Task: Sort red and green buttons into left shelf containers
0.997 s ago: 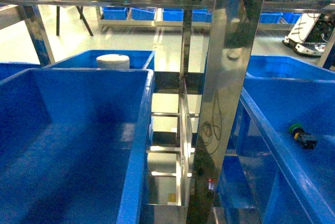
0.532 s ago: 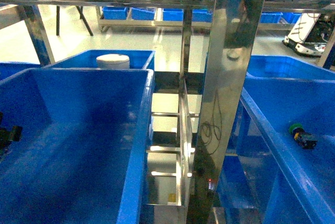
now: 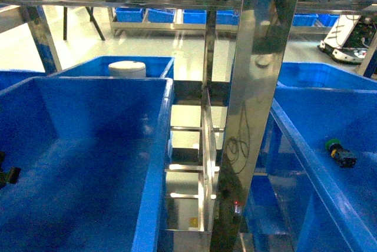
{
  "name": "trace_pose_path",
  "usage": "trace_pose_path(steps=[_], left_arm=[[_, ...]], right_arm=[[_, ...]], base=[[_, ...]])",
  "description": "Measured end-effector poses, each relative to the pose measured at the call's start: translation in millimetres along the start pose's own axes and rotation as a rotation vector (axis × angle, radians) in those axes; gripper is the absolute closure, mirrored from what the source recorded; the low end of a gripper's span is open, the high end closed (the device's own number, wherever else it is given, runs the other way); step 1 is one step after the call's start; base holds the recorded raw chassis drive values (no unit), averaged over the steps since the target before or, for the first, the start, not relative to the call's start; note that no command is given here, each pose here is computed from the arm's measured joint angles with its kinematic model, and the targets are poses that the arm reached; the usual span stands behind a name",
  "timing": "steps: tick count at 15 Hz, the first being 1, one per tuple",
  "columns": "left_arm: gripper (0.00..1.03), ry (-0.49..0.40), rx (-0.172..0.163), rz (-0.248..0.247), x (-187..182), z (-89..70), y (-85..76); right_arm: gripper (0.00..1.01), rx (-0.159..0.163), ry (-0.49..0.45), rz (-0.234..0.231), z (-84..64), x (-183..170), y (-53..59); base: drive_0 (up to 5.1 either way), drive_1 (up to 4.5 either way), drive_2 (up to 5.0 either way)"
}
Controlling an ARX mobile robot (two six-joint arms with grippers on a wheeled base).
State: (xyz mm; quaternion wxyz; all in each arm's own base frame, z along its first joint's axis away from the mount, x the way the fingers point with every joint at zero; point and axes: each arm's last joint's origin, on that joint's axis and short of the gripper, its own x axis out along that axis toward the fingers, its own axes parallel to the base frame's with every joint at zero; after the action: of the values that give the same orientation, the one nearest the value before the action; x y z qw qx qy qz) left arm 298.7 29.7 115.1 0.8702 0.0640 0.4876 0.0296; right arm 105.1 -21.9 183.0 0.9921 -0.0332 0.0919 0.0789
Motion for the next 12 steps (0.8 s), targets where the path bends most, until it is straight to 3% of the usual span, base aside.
trace_pose_path(steps=[3, 5, 8, 10, 12], left_arm=[[0.26, -0.027, -0.019, -0.031, -3.9, 3.2, -3.3], [0.03, -0.075, -0.055, -0.07, -16.4, 6.7, -2.8], [0.05, -0.131, -0.154, -0.1, -43.2, -2.4, 3.0], [0.05, -0.154, -0.214, -0.104, -63.0, -15.5, 5.1], [0.05, -0.164, -0.282, -0.148, -84.0, -32.0, 6.4]], right_arm=[[0.03, 0.0, 0.0, 0.0, 0.0, 0.0, 0.0], [0.03, 0.0, 0.0, 0.0, 0.0, 0.0, 0.0], [0.03, 0.0, 0.0, 0.0, 0.0, 0.0, 0.0], [0.03, 0.0, 0.0, 0.0, 0.0, 0.0, 0.0], [0.03, 0.0, 0.0, 0.0, 0.0, 0.0, 0.0]], base=[[0.0, 0.0, 0.0], [0.0, 0.0, 0.0], [0.0, 0.0, 0.0], [0.0, 0.0, 0.0], [0.0, 0.0, 0.0]])
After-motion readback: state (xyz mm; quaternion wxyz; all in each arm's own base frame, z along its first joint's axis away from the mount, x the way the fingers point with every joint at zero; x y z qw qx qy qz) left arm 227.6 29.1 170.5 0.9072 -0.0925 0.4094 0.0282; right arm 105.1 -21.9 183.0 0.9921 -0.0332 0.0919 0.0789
